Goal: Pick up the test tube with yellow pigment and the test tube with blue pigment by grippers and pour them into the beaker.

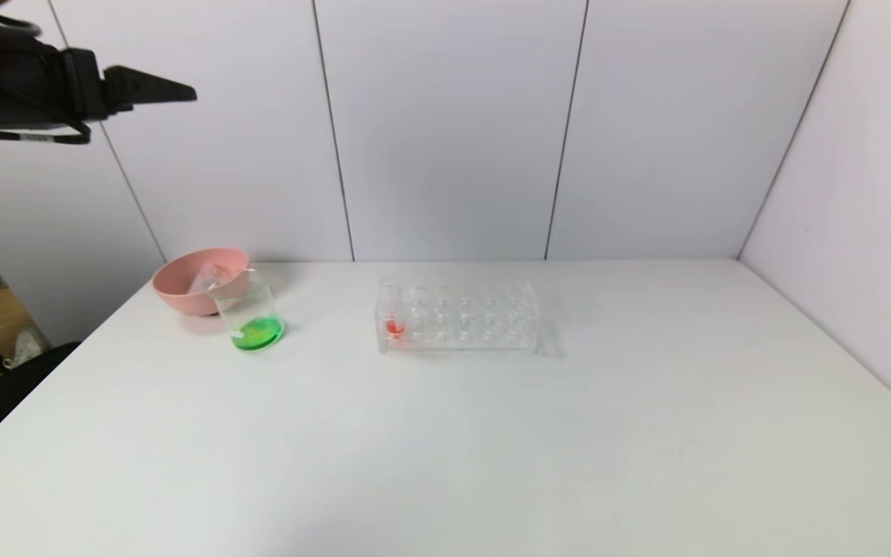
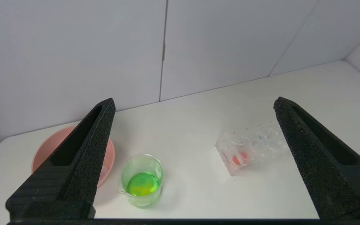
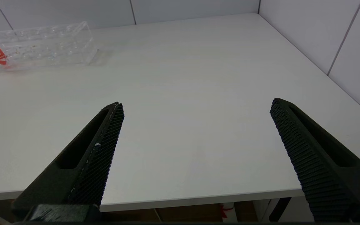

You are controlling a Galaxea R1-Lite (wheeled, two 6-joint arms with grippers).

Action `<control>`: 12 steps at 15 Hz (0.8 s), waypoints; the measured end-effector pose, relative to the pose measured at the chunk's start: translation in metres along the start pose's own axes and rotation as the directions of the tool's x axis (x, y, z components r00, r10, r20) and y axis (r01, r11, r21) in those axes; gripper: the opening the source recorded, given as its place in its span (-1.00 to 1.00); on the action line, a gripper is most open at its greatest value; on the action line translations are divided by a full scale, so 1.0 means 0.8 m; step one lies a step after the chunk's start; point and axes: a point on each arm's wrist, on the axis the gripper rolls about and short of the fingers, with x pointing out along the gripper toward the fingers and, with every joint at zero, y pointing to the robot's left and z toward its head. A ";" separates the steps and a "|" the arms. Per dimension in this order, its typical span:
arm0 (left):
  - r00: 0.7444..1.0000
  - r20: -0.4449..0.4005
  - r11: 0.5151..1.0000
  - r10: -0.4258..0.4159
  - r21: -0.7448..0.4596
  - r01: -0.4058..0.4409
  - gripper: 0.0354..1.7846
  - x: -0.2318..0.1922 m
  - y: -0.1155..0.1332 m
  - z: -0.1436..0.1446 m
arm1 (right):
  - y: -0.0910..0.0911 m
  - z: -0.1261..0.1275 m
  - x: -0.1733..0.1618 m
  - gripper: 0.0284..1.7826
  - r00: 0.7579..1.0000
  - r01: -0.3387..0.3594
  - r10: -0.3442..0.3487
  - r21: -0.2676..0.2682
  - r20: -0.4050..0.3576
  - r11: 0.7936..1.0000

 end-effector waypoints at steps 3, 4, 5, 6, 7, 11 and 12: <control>0.998 0.051 1.000 -0.020 0.017 0.019 0.98 -0.092 -0.072 0.018 | 0.000 0.000 0.000 0.92 1.000 0.000 0.000 0.000 0.000 1.000; 0.998 0.064 1.000 -0.019 0.022 0.018 0.98 -0.121 -0.091 0.015 | 0.000 0.000 0.000 0.92 1.000 0.000 0.000 0.000 0.000 1.000; 0.997 0.082 1.000 -0.012 0.028 0.010 0.98 -0.151 -0.109 0.009 | 0.000 0.000 0.000 0.92 1.000 0.000 0.000 0.000 0.000 1.000; 0.995 0.097 0.999 0.003 0.033 -0.006 0.98 -0.177 -0.123 0.000 | 0.000 0.000 0.000 0.92 1.000 -0.001 0.001 0.000 0.000 1.000; 0.994 0.105 0.999 0.022 0.033 -0.026 0.98 -0.201 -0.136 -0.012 | 0.000 0.000 0.000 0.92 1.000 -0.001 0.001 0.000 0.000 1.000; 0.984 0.114 0.990 0.138 0.021 -0.141 0.98 -0.303 -0.186 -0.083 | 0.000 0.000 0.000 0.92 1.000 0.000 0.000 0.000 0.000 1.000; 0.979 0.111 0.985 0.169 0.017 -0.172 0.98 -0.326 -0.196 -0.104 | 0.000 0.000 0.000 0.92 1.000 0.000 0.000 0.000 0.000 1.000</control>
